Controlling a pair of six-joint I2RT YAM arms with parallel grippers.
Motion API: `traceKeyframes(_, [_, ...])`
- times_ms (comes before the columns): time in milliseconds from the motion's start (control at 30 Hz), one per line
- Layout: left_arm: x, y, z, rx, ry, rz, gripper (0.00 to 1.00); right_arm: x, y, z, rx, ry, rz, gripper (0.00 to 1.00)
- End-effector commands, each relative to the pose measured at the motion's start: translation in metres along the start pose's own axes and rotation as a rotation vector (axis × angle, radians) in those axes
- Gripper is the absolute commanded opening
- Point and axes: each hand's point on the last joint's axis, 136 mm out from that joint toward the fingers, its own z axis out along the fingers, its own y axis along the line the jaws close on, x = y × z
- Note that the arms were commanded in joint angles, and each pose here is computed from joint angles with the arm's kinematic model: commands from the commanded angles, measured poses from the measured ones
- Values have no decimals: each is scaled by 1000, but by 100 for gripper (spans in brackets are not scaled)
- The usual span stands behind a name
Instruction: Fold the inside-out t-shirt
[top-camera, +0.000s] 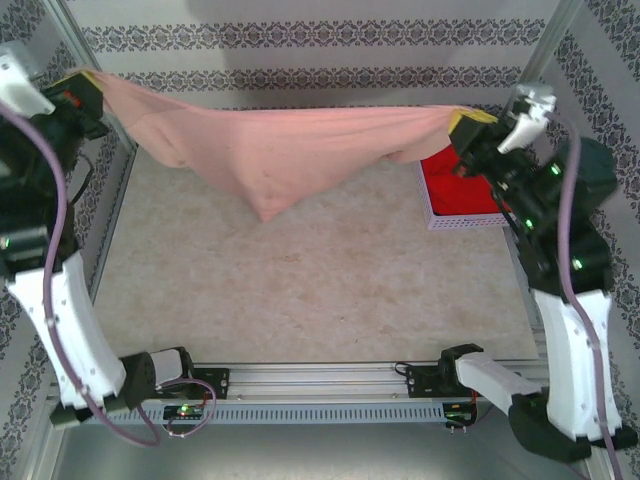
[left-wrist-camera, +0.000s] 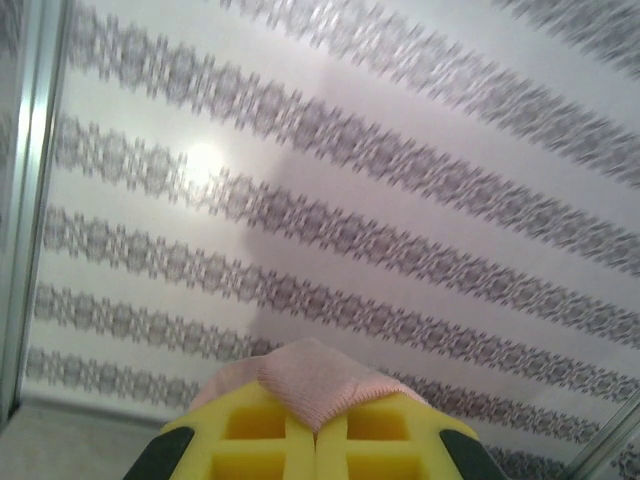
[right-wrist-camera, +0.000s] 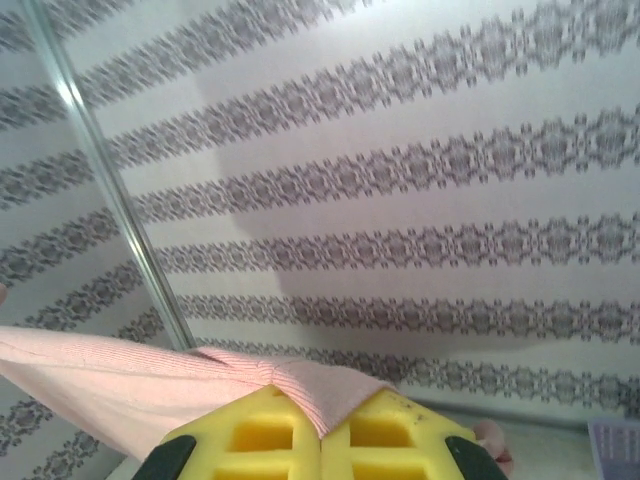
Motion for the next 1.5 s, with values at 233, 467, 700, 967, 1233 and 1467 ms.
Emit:
traceKeyframes(233, [-67,-44,-97,-3,-272,157,0,-50,26,-90,23,-196,-101,0])
traceKeyframes(467, [-60,-11,-15,-28,-189,105,0,-52,2,-49,110,-184,-128,0])
traceKeyframes(700, [22,52,132,-86,47,56,0,-13,-53,58,232,-61,-161,0])
traceKeyframes(967, [230,123,304,-169,419,15,7,112,-149,225,346,172,-164,0])
traceKeyframes(1233, [362,181,348,-277,604,-128,67,239,-207,309,399,533,-26,40])
traceKeyframes(1467, [371,149,286,-288,754,-221,75,331,-166,218,424,840,-3,50])
